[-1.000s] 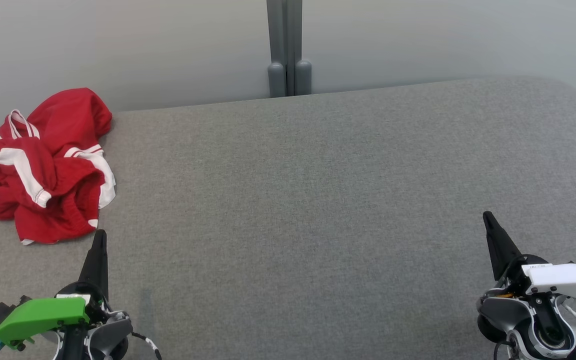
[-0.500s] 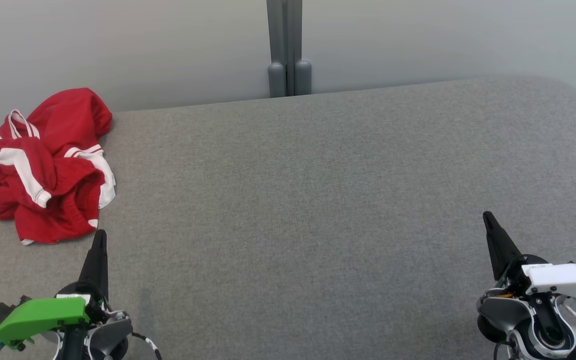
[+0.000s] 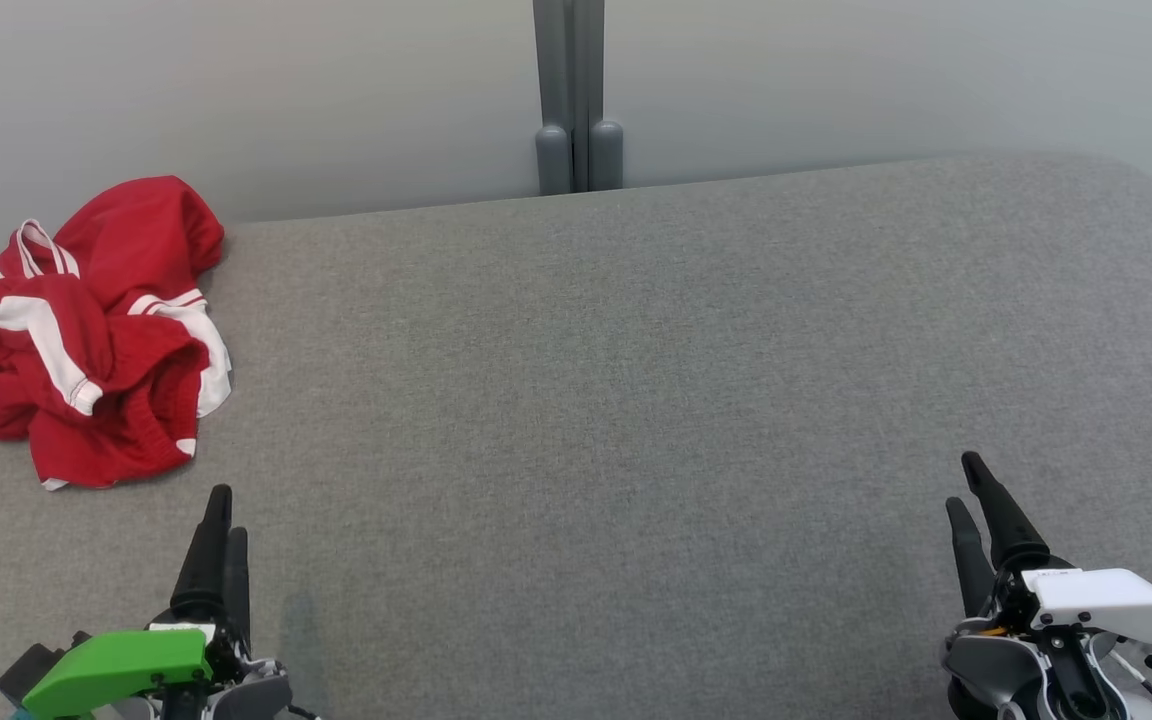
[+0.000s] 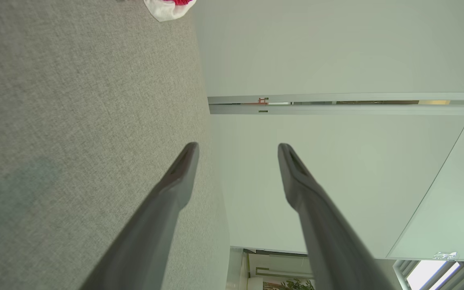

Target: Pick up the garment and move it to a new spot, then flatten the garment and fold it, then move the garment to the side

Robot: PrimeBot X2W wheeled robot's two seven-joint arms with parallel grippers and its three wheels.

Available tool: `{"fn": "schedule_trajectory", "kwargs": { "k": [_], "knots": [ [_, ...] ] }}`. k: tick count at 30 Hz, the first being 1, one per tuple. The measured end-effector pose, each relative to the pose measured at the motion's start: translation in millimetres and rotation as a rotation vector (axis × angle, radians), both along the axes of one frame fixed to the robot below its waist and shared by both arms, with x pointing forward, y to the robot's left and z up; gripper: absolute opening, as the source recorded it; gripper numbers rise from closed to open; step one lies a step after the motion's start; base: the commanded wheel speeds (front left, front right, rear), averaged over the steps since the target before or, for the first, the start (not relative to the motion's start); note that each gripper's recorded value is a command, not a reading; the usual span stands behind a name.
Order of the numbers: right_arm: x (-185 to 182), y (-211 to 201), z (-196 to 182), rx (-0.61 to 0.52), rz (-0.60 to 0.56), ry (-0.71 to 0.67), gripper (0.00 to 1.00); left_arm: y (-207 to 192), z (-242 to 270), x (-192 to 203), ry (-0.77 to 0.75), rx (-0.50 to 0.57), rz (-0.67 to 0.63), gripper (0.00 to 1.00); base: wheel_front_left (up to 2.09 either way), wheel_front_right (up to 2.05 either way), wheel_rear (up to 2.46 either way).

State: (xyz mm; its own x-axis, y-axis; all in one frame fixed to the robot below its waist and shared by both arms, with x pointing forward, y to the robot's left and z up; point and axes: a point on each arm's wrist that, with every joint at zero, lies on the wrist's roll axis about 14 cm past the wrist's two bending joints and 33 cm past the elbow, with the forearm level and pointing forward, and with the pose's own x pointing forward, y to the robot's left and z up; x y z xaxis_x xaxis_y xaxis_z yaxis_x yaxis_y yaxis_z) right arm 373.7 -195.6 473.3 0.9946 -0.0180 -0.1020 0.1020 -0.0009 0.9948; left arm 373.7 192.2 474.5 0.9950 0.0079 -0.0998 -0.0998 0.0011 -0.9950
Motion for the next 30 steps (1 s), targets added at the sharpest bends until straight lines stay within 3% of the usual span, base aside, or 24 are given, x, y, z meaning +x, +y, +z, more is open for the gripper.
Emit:
{"fn": "schedule_trajectory", "kwargs": {
  "k": [9,30],
  "knots": [
    [-1,-5,2,-0.095,-0.024,-0.001,1.0,-3,6,1,-0.009,0.103,-0.002,1.0,0.0,0.0,0.0],
    [-2,0,28,-0.545,0.005,-0.076,1.0,-21,21,0,-0.023,0.516,-0.05,1.0,0.0,0.0,0.0]
  ]
}}
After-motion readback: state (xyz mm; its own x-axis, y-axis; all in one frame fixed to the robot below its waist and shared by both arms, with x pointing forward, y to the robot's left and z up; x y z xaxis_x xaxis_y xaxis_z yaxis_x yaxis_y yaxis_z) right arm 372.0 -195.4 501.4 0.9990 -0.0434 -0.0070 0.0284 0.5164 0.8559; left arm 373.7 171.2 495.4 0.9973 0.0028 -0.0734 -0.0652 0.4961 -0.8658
